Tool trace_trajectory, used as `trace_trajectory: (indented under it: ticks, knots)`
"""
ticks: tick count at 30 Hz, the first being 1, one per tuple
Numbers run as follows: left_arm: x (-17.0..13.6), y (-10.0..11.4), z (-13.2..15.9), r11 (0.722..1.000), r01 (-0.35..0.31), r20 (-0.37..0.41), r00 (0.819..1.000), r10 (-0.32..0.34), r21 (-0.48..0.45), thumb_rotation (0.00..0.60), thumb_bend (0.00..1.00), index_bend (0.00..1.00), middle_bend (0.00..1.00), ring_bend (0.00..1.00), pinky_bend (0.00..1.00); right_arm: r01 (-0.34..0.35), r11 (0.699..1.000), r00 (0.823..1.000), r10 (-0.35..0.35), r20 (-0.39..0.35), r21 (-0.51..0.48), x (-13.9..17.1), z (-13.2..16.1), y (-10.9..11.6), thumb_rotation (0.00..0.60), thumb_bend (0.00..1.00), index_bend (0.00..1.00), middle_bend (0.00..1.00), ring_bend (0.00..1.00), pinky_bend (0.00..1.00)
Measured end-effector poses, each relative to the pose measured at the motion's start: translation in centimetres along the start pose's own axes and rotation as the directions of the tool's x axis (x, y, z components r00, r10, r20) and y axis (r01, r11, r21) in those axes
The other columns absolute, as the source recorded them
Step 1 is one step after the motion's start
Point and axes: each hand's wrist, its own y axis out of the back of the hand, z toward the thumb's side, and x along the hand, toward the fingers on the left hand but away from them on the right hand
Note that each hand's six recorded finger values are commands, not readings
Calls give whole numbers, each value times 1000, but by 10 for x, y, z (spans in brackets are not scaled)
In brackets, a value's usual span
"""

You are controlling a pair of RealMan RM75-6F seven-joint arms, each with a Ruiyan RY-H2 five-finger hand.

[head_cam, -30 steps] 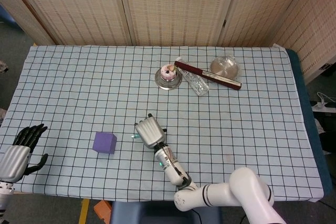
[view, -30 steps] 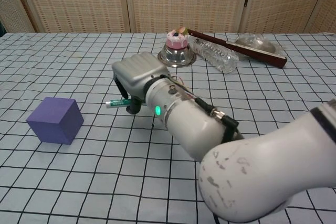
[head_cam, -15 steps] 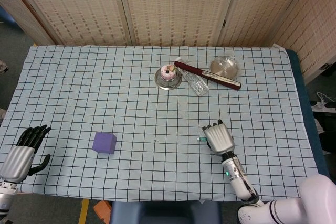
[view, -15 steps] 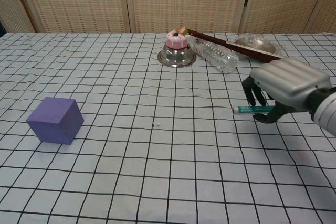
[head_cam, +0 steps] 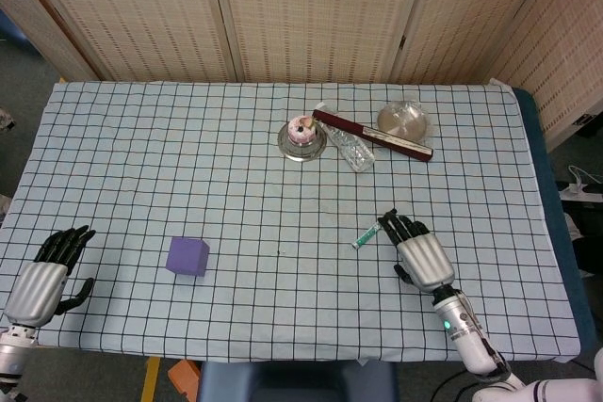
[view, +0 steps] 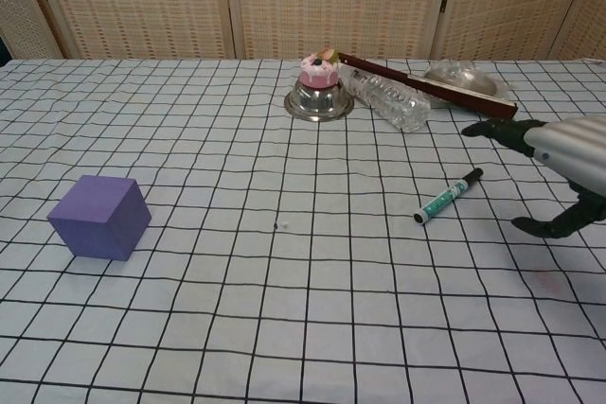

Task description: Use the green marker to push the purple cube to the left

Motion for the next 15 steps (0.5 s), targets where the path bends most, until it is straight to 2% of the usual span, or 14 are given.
trace_trajectory:
  ticks: [4,7,12,15]
  knots:
    - [-1,2,0,1000,-12,-2,1000,12,8,600,442,0,0,0,73,105,994,993,-105,54,-9,27,-24,28,600,181,0,2,21,148]
    - [-2,3,1,1000,-23,-5,1000,23,15,600,442,0,0,0,72,186,982,975,-186,125,9,55,-48,46,600,180,0,0,0,112]
    - [-4,4,2,999,-39,-10,999,39,31,600,443,0,0,0,72,265,964,934,-265,241,30,101,-84,52,600,180,0,0,0,82]
    - [-4,4,3,998,-45,-15,999,46,42,600,443,0,0,0,73,287,957,919,-286,271,37,115,-100,50,600,180,0,0,0,58]
